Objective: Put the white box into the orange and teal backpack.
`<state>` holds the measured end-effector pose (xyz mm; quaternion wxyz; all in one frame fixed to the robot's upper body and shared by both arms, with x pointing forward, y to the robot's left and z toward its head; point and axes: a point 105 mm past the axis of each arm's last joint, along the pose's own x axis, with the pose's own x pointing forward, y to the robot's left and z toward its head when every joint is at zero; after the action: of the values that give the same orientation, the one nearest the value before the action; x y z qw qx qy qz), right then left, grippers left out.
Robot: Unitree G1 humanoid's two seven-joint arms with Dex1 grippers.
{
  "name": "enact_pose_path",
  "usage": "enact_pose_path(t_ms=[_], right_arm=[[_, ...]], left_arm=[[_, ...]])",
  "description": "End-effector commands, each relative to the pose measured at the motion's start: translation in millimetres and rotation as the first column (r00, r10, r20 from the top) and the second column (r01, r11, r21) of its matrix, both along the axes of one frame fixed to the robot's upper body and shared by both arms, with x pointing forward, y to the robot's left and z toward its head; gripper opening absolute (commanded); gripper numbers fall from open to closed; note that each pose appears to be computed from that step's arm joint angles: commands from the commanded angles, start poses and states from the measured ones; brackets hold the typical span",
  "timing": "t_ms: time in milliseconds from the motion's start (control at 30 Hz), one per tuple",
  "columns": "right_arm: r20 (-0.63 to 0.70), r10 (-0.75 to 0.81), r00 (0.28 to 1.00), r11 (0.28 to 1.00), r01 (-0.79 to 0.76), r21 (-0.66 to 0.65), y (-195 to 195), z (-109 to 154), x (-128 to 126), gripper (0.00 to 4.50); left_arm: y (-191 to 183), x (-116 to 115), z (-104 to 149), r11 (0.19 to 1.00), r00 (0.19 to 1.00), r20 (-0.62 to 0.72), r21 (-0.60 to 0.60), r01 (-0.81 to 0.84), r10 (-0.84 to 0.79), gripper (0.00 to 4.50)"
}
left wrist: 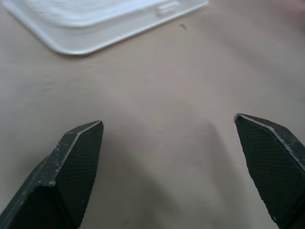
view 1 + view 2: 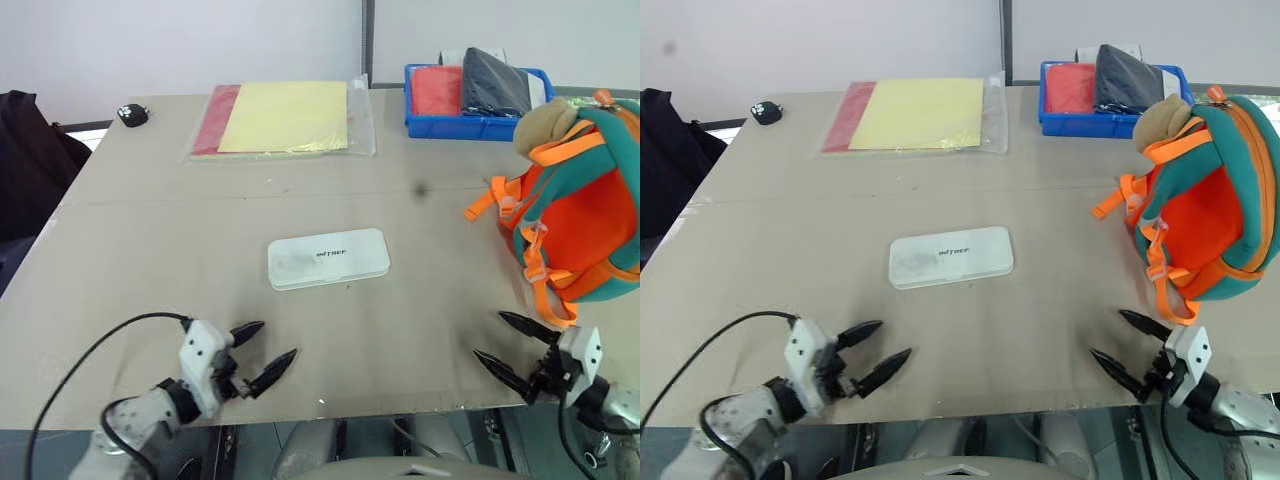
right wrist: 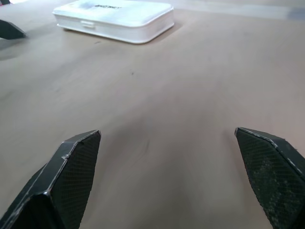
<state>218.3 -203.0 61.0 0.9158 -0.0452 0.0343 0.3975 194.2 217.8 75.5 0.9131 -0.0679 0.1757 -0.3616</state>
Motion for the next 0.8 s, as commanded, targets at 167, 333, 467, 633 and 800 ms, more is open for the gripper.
enact_pose_path(t_ms=[167,333,467,633,800], right_arm=[[0.157,-0.031,0.987,0.989,0.054,-0.14,31,32,74,4.46],[0.195,-0.055,0.979,0.978,0.092,-0.186,42,36,101,4.46],[0.213,-0.048,0.976,0.974,0.093,-0.206,54,35,112,4.46],[0.236,-0.013,0.972,0.965,0.074,-0.25,65,34,113,4.46],[0.254,0.057,0.966,0.965,0.012,-0.263,86,39,106,4.46]], left_arm=[[44,47,56,0.925,0.971,-0.239,-0.371,-0.078,-0.014,4.5],[40,78,56,0.885,0.913,-0.399,-0.452,-0.109,-0.091,4.5],[32,100,38,0.891,0.86,-0.5,-0.43,-0.145,-0.101,4.5],[10,111,23,0.914,0.799,-0.579,-0.392,-0.099,-0.162,4.5],[-15,105,8,0.929,0.725,-0.642,-0.37,-0.009,-0.249,4.5]])
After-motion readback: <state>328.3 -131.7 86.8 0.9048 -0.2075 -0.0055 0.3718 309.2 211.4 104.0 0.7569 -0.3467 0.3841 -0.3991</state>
